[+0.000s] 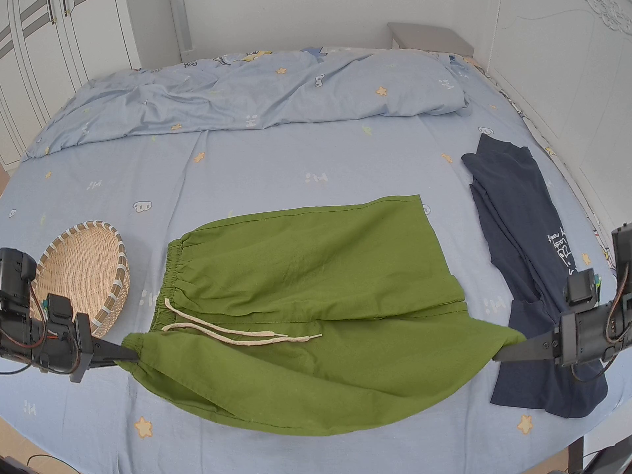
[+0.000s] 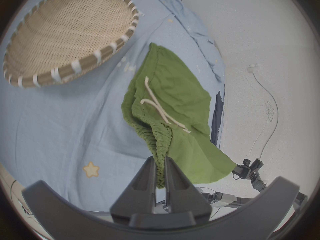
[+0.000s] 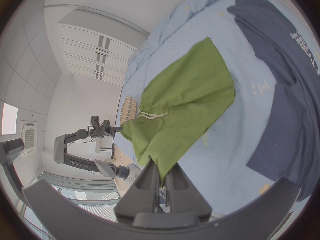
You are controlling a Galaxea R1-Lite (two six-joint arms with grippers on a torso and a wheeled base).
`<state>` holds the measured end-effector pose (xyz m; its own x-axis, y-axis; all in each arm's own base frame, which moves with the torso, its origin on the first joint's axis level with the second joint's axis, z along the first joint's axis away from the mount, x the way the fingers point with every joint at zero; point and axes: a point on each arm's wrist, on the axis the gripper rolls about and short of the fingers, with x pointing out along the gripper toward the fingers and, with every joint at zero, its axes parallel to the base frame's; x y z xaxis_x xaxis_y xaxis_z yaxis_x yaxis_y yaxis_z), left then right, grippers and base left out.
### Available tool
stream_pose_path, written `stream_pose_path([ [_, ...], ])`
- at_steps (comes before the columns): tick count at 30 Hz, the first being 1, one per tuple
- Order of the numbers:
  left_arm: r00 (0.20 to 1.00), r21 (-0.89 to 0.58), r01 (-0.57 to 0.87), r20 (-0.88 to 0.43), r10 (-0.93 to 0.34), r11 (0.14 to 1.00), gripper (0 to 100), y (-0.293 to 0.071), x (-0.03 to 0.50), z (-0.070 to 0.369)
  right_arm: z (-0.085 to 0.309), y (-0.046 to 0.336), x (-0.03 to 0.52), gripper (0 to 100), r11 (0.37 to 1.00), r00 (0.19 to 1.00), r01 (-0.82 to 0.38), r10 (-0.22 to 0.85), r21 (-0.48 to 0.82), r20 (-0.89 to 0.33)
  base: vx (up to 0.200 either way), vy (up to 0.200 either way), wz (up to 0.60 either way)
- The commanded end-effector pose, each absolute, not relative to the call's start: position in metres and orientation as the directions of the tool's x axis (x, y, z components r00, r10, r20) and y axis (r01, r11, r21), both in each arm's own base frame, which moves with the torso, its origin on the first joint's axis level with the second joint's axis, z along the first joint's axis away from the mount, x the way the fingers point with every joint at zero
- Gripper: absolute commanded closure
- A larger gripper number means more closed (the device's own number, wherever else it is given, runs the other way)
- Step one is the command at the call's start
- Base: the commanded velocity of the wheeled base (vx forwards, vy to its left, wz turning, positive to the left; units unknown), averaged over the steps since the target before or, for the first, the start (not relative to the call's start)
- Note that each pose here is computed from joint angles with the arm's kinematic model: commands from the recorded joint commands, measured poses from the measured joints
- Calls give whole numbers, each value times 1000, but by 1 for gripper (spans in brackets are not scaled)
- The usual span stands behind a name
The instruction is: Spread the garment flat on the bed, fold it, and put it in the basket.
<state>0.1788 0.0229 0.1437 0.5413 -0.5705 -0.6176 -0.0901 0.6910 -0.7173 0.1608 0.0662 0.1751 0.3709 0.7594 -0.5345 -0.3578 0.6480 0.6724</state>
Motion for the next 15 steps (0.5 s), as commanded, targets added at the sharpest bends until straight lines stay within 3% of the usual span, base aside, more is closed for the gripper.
stream_pose_path([
  [1,568,-717,-51,-594,-570,696,100,24,191,171,215,63,149,100,616,429,-442,784,652,-449,0,0,0],
  [15,572,-726,-29,-575,-585,687,100,32,235,191,239,72,153,100,581,432,-461,807,671,-402,0,0,0],
])
